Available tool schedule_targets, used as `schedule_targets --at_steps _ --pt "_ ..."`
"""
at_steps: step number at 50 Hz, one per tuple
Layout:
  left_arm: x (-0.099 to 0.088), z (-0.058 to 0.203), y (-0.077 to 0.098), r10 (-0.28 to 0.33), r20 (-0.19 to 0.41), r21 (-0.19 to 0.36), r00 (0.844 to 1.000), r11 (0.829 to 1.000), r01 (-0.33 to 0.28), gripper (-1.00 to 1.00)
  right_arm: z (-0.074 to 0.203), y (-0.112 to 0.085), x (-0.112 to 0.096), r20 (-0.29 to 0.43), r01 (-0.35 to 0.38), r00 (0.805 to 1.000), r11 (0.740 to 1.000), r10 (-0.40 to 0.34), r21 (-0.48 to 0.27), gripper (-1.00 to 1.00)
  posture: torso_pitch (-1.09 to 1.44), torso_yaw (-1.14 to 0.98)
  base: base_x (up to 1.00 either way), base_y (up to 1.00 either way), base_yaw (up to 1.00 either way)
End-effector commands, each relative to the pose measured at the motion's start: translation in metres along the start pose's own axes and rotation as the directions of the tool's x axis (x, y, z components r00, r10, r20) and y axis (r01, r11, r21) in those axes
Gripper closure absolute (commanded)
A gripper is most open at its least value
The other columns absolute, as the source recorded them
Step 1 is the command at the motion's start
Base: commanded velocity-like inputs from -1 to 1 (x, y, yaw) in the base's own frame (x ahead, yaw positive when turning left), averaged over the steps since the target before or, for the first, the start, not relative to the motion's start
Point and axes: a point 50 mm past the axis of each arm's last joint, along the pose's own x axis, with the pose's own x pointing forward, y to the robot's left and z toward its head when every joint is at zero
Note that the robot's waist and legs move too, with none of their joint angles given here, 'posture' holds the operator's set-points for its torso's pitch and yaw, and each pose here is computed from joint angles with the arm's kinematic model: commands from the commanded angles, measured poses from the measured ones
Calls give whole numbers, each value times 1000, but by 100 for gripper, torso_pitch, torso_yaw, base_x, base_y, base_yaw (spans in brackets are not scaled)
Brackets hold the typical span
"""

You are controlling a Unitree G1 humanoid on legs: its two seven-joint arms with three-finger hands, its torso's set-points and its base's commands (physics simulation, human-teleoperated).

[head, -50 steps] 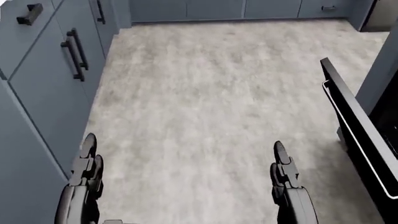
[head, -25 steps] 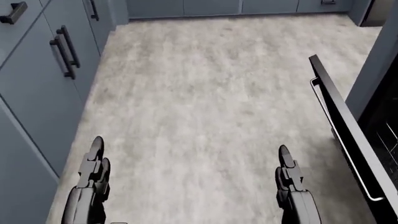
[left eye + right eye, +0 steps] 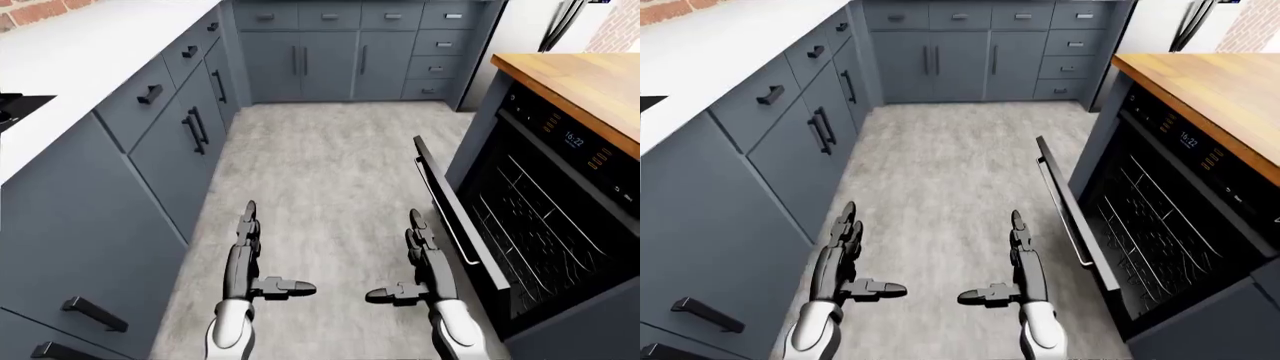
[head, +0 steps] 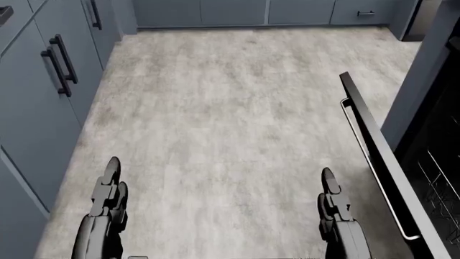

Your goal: Close the dishwasher door

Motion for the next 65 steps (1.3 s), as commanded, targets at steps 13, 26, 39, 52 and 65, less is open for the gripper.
schedule_targets --at_steps 13,26,39,52,65 --pt "2 17 3 10 91 7 996 1000 -11 -100 19 4 3 99 -14 995 1000 14 2 -100 0 0 0 -26 0" --pt "3 16 4 10 90 8 996 1000 -11 -100 22 5 4 102 -18 995 1000 18 -2 -100 0 0 0 -24 0" --pt "2 19 4 12 94 7 996 1000 -13 -100 22 6 3 104 -18 994 1000 18 -1 -100 0 0 0 -24 0" --pt "2 20 5 13 97 7 995 1000 -14 -100 23 6 2 107 -18 994 1000 18 -1 -100 0 0 0 -24 0" --pt "2 20 4 10 96 9 995 1000 -11 -100 27 7 4 110 -22 994 1000 23 -6 -100 0 0 0 -24 0"
